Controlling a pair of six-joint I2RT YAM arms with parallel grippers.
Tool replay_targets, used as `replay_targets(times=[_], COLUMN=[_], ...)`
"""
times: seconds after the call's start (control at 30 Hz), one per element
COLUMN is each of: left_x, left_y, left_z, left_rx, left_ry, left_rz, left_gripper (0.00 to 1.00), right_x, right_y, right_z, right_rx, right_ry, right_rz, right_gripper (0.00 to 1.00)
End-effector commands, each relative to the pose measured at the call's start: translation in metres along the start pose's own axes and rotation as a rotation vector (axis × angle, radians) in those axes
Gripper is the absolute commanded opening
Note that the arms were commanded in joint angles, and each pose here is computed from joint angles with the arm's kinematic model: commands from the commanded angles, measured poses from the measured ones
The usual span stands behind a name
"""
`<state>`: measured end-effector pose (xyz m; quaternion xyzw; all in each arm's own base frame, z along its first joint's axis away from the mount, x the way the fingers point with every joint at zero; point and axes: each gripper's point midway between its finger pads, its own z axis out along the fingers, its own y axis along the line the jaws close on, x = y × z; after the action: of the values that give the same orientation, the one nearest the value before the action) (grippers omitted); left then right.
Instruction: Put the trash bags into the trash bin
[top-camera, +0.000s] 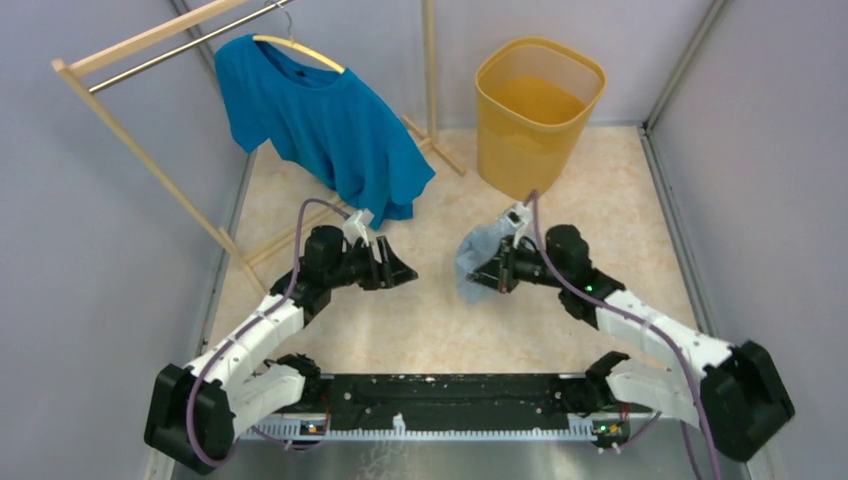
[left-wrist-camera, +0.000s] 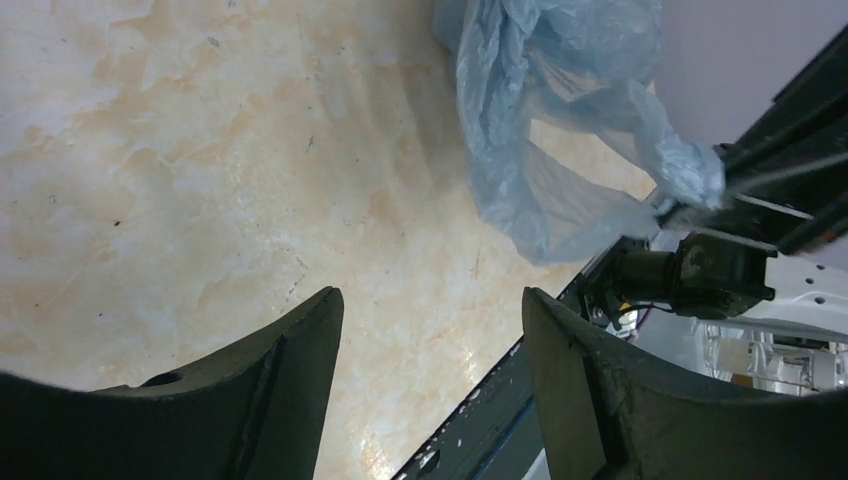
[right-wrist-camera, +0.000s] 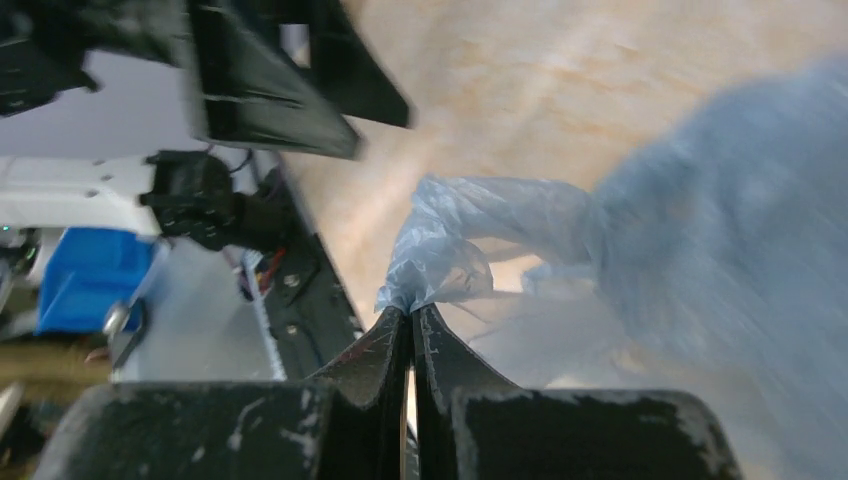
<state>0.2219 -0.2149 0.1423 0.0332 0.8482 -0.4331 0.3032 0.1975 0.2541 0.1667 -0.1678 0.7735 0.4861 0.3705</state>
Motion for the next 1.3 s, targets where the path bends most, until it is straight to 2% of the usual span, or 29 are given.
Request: replay_targets(times=[0.0,0.1,0.17,0.27,0.37,0.47,0.57,0.73,0.87,1.07,1.27], left_x=[-0.016,-0.022,-0.028,-0.037,-0.042,-0.045,-0.051,-0.064,-0.061,-0.026,0.008], left_y=[-0.012,-0.01,-0.008,-0.005,-0.001,0.0,-0.004,-0.027,-0.042,-0.047,-0.075], left_z=[-0.006,-0.014,-0.021,-0.037,-0.044,-0.044,-0.043,-0.042,-0.036,-0.015,0.003], left_rx=[0.02,-0.022,-0.066,-0.13,-0.157,-0.166,-0.16,-0.087,-0.006,0.125,0.213], left_ry=[-0.063,-0.095,-0.124,-0.188,-0.246,-0.254,-0.252,-0.248,-0.2,-0.024,0.079], left_rz=[0.048,0.075,0.085,0.098,0.109,0.115,0.133,0.195,0.206,0.171,0.261], left_gripper=[0.75,0.78,0.81,0.88,0.91,0.92,0.97,0.98,0.98,0.98,0.98], right_x=[-0.062,-0.074,-0.08,-0.076,-0.066,-0.076,-0.086,-0.087,-0.086,-0.087,-0.092], right_y=[0.118,0.174,0.177,0.147,0.109,0.086,0.052,0.026,0.014,0.005,0.007], right_z=[0.036,0.057,0.065,0.076,0.076,0.059,0.042,0.031,0.023,0.012,0.009], right_rx=[-0.335,-0.4,-0.357,-0.219,-0.117,-0.087,0.033,0.136,0.206,0.25,0.251], right_ry=[-0.012,0.035,0.038,0.025,0.027,-0.049,-0.119,-0.122,-0.133,-0.141,-0.148], right_rz=[-0.263,-0.368,-0.364,-0.33,-0.252,-0.141,-0.05,-0.012,-0.024,-0.025,-0.027], right_gripper=[0.0,0.0,0.0,0.0,0.0,0.0,0.0,0.0,0.0,0.0,0.0])
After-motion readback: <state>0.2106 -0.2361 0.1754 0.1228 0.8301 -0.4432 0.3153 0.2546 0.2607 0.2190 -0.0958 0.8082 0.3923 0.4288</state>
